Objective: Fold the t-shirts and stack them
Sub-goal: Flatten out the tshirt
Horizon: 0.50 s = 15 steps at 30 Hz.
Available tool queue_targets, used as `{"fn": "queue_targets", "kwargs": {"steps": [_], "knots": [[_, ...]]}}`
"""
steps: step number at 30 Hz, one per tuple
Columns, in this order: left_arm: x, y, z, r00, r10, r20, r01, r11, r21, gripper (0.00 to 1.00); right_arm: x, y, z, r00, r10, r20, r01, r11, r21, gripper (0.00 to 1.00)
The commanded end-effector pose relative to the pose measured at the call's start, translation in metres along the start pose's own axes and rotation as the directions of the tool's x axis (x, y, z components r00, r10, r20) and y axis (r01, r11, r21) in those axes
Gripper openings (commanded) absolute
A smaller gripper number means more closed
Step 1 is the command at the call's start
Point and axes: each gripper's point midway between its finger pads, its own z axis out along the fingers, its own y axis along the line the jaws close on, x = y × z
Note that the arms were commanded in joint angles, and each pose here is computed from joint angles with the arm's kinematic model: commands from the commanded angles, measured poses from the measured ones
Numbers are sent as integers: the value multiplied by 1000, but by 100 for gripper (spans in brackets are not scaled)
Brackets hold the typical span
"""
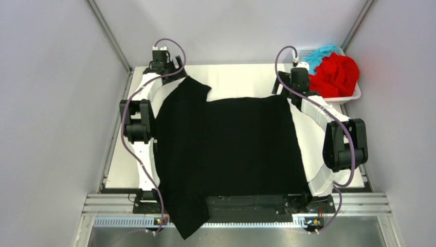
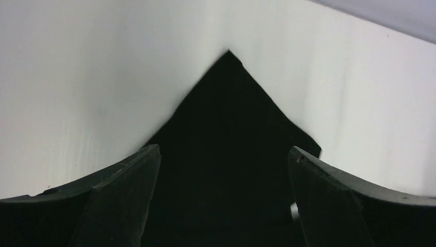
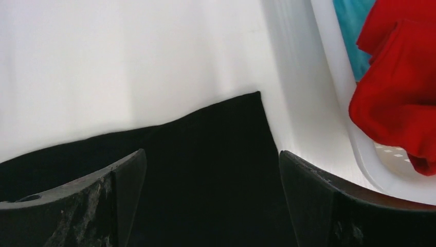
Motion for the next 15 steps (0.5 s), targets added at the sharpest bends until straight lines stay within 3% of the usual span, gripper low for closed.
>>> {"fn": "queue_targets", "kwargs": {"steps": [1,9,15], "knots": [[-21,-29,-88,997,-50,60,46,997,65,98,-8,34,-38,999,46,-3,-46,986,-163,99],[126,-16,-134,978,-99,-183,98,995,-19,98,98,37,-62,965,12,-262,-63,980,-188,99],[154,20,-120,957,-148,-249,96,973,-212,99,129,23,-46,947,32,-320,-70,992,-109,99]]}}
